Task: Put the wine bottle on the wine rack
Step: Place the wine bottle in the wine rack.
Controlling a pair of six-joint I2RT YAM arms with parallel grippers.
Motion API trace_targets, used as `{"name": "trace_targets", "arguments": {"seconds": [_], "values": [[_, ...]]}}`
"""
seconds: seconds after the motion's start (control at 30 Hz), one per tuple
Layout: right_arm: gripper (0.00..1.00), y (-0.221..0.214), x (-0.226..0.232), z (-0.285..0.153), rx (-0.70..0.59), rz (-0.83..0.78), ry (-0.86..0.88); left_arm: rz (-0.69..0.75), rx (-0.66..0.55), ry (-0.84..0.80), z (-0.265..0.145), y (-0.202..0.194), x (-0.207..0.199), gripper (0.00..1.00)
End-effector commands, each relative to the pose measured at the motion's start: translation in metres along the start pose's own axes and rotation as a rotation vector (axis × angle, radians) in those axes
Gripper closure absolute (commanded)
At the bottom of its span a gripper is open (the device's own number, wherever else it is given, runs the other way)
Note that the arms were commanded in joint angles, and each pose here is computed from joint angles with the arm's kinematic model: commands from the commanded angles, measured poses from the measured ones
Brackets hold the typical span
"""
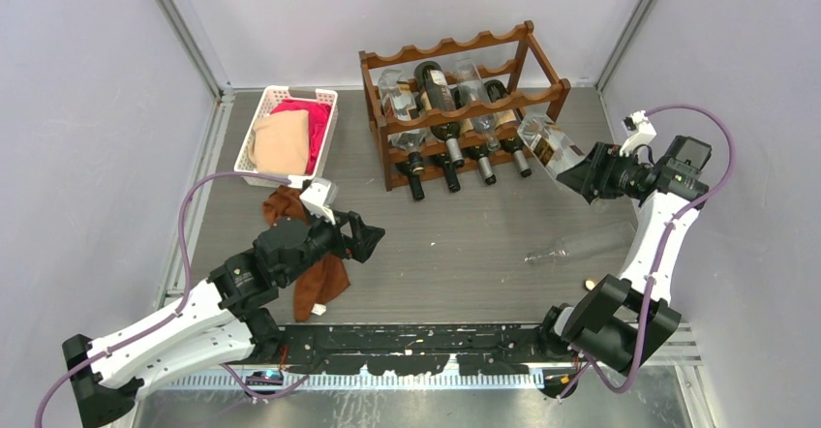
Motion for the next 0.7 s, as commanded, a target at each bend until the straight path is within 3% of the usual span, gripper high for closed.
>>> {"name": "trace_targets", "arguments": {"seconds": [0.0, 0.67], "values": [[0.99, 0.044, 0.009, -0.002, -0.161, -0.134, 0.067, -0.011, -0.076, -0.01, 0.001, 0.016, -0.003, 0.1], [0.99, 0.049, 0.003, 0.018, -0.172, -0.192, 0.102, -0.01, -0.065, -0.016, 0.009, 0.016, -0.007, 0.11]]}}
Point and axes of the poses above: each gripper's point midway between its finger pads, its own z axis out along the fingers, its own x axis along the line the jaws close on, y = z × x, the point moved 2 cm from there along -z, back along the fingers, and after that the axes turned 1 degree about -z, right-handed, at the moved point
